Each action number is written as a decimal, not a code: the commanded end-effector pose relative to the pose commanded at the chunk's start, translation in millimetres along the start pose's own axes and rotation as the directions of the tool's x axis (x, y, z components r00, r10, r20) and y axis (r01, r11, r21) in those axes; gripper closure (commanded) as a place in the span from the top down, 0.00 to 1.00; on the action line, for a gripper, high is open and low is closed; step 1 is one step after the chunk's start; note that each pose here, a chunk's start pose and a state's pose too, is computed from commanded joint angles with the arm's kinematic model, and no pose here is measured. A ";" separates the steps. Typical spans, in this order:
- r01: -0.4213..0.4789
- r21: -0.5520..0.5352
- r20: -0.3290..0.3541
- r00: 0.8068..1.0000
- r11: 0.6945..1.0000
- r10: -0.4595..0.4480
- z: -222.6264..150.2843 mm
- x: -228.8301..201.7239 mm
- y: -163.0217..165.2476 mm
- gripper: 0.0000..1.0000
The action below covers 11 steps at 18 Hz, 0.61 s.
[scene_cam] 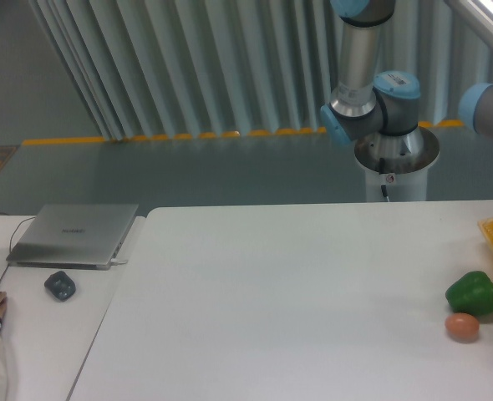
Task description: Place the red pepper on the table
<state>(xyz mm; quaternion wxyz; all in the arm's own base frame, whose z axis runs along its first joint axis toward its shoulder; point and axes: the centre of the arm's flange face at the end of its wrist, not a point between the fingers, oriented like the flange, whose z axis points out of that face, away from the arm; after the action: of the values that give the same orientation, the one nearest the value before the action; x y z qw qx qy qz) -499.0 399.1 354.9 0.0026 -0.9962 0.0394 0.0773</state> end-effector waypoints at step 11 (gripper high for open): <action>0.318 0.152 -0.102 0.947 0.936 -0.305 32.8 -60.4 51.9 1.00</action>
<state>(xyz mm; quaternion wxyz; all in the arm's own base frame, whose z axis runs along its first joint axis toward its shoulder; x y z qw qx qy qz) -567.6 352.4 331.9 0.0962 -0.9884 -0.1126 0.0340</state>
